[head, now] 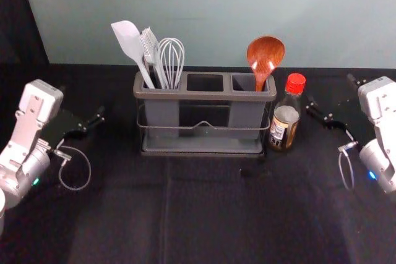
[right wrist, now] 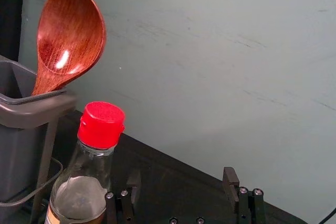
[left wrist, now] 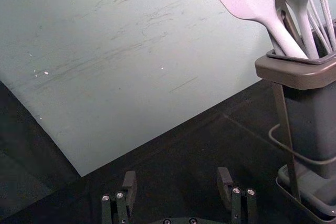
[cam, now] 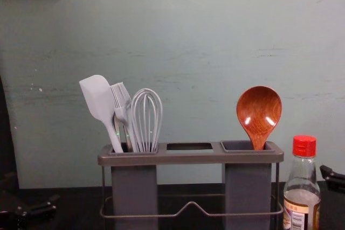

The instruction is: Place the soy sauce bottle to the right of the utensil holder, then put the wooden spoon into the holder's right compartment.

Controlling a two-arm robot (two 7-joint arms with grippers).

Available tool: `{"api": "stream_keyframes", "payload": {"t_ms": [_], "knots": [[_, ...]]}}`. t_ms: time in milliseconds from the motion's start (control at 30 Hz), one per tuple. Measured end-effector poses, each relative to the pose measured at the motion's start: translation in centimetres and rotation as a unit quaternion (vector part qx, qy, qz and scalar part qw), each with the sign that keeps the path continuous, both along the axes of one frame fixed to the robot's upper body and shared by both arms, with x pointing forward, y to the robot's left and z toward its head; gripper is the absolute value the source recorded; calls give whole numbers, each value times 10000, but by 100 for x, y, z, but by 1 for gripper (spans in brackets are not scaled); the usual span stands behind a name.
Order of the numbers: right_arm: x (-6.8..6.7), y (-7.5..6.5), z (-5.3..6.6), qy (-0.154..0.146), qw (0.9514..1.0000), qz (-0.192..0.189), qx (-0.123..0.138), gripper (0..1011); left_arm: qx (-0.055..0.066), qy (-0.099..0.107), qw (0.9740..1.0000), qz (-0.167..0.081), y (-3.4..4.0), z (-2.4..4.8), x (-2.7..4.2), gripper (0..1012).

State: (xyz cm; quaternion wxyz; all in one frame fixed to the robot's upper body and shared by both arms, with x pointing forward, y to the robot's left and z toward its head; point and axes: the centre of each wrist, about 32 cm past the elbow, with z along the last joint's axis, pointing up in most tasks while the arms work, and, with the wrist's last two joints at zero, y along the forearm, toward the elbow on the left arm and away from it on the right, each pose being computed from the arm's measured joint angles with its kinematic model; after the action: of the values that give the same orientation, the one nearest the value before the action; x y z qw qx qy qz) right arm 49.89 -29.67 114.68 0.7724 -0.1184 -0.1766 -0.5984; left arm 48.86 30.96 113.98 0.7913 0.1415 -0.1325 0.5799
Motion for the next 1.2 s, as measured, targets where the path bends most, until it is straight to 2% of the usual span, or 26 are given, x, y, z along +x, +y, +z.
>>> {"api": "stream_keyframes", "payload": {"t_ms": [1200], "knots": [[0, -4, -2, 5, 10000, 8, -8, 1003, 0, 0, 10000, 0, 0, 0, 0, 1005]]}}
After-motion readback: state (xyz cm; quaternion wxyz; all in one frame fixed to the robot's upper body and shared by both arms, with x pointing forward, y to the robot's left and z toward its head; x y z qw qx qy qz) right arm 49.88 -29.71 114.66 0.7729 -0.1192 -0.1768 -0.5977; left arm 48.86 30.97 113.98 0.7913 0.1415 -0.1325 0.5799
